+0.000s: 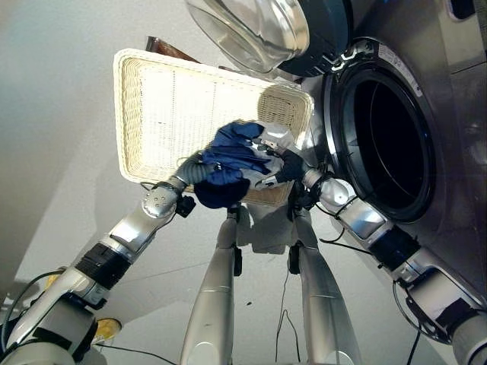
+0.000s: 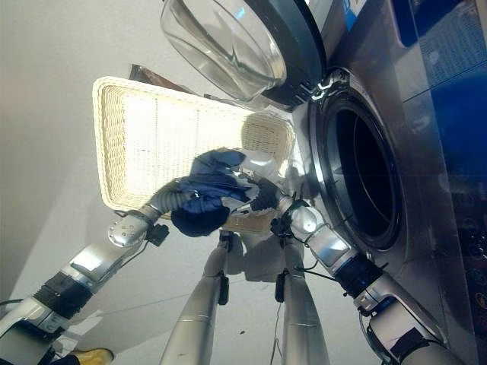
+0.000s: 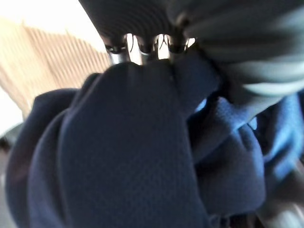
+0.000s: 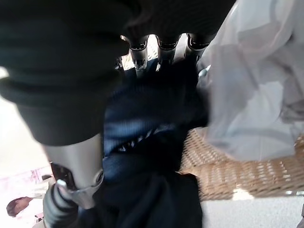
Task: Put the clothes into the washing machine.
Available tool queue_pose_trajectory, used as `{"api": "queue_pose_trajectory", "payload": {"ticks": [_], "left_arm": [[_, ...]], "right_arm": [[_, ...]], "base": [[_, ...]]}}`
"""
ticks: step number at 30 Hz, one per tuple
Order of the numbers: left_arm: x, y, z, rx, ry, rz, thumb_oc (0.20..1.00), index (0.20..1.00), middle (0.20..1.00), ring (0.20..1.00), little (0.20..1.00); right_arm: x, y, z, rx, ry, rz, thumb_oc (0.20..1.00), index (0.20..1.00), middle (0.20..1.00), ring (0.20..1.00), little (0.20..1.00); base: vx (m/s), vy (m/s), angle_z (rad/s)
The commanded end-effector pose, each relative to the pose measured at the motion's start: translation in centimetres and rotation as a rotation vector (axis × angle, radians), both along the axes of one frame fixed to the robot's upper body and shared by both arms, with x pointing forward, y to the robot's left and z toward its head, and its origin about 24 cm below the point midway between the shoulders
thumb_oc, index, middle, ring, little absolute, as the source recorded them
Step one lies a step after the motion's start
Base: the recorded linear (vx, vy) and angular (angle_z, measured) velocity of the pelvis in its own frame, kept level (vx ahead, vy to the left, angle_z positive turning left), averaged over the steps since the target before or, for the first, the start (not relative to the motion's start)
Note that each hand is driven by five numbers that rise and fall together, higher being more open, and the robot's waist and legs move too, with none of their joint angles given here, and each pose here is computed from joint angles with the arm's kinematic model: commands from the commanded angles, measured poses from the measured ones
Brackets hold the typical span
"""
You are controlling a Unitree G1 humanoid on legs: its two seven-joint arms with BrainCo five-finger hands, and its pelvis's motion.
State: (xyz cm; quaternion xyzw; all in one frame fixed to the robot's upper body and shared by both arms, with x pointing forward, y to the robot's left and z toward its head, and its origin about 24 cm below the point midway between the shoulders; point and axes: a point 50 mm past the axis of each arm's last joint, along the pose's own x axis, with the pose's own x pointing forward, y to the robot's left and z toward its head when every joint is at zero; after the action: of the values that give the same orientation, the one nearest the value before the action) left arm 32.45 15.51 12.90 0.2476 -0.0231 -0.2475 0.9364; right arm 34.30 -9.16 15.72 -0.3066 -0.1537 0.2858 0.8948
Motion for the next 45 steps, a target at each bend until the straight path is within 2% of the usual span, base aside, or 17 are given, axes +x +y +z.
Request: {"api": "queue_pose_trajectory", "payload": {"ticks": [1,8,14,16,17,18,24,27,32,33,34,37,40,42,43,45], "left_arm": [[-1.3,-3.4,1.1,-0.162,-0.035,-0.191,0.2,0.2,0.2,0.2,0.2],[-2.1,-5.4,2.1,-0.288,-0.039,-0.316,0.2,0.2,0.2,0.2,0.2],[-2.3,-6.1,2.5,-0.308,-0.063,-0.334,0.2,0.2,0.2,0.2,0.2],[-2.4,-6.1,2.6,-0.308,-0.081,-0.329,0.2,0.2,0.2,0.2,0.2],[-2.5,-6.2,2.6,-0.318,-0.088,-0.33,0.2,0.2,0.2,0.2,0.2],[-2.6,-6.2,2.9,-0.329,-0.144,-0.308,0.2,0.2,0.2,0.2,0.2],[-3.0,-6.2,3.4,-0.349,-0.205,-0.324,0.2,0.2,0.2,0.2,0.2],[-3.1,-6.2,3.2,-0.363,-0.207,-0.323,0.2,0.2,0.2,0.2,0.2],[-3.2,-6.1,3.4,-0.409,-0.254,-0.284,0.2,0.2,0.2,0.2,0.2],[-3.2,-5.9,3.4,-0.429,-0.275,-0.258,0.815,0.815,0.815,0.815,0.815],[-3.3,-5.7,3.5,-0.438,-0.308,-0.227,1.0,1.0,1.0,1.0,1.0],[-3.3,-5.1,4.0,-0.465,-0.416,-0.115,1.0,1.0,1.0,1.0,1.0],[-3.3,-4.1,4.2,-0.442,-0.568,0.079,1.0,1.0,1.0,1.0,1.0],[-2.9,-3.0,4.2,-0.355,-0.681,0.246,1.0,1.0,1.0,1.0,1.0],[-2.8,-2.7,4.2,-0.34,-0.694,0.274,1.0,1.0,1.0,1.0,1.0],[-1.7,-0.1,4.4,-0.149,-0.806,0.49,1.0,1.0,1.0,1.0,1.0]], "right_arm": [[-1.3,2.2,0.6,0.002,-0.004,0.132,1.0,1.0,1.0,1.0,1.0],[-1.5,2.5,-2.1,-0.096,0.174,0.172,1.0,1.0,1.0,1.0,1.0],[-2.2,2.9,-4.3,-0.123,0.37,0.237,1.0,1.0,1.0,1.0,1.0],[-2.7,2.9,-5.3,-0.129,0.475,0.275,0.809,0.809,0.809,0.809,0.809],[-3.0,3.1,-5.9,-0.131,0.53,0.297,0.592,0.592,0.592,0.592,0.592],[-3.9,3.1,-7.7,-0.15,0.686,0.361,0.2,0.2,0.2,0.2,0.2],[-5.5,2.6,-10.4,-0.27,0.889,0.463,0.2,0.2,0.2,0.2,0.2],[-5.7,2.0,-11.0,-0.319,0.886,0.452,0.2,0.2,0.2,0.2,0.2],[-5.7,1.8,-11.4,-0.29,0.899,0.423,0.2,0.2,0.2,0.2,0.2],[-5.7,1.7,-11.7,-0.273,0.911,0.411,0.2,0.2,0.2,0.2,0.2],[-5.7,1.6,-11.8,-0.255,0.919,0.399,0.2,0.2,0.2,0.2,0.2],[-5.8,1.7,-12.2,-0.193,0.959,0.383,0.2,0.2,0.2,0.2,0.2],[-6.2,1.8,-12.9,-0.082,1.061,0.382,0.2,0.2,0.2,0.2,0.2],[-6.5,2.1,-13.3,0.06,1.144,0.388,0.2,0.2,0.2,0.2,0.2],[-6.5,2.1,-13.3,0.086,1.158,0.391,0.2,0.2,0.2,0.2,0.2],[-5.8,2.2,-12.6,0.343,1.204,0.388,0.2,0.2,0.2,0.2,0.2]], "base": [[0.0,0.0,0.0],[0.0,0.0,0.0],[0.0,0.0,0.0],[0.0,0.0,0.0],[0.0,0.0,0.0],[0.0,0.0,0.0],[0.0,0.0,0.0],[0.0,0.0,0.0],[0.0,0.002,-0.02],[0.0,0.0,0.0],[0.0,0.0,0.0],[0.0,0.0,0.0],[0.01,-0.023,0.0],[0.01,-0.045,0.0],[0.01,-0.054,0.01],[0.01,-0.055,0.01]]}}
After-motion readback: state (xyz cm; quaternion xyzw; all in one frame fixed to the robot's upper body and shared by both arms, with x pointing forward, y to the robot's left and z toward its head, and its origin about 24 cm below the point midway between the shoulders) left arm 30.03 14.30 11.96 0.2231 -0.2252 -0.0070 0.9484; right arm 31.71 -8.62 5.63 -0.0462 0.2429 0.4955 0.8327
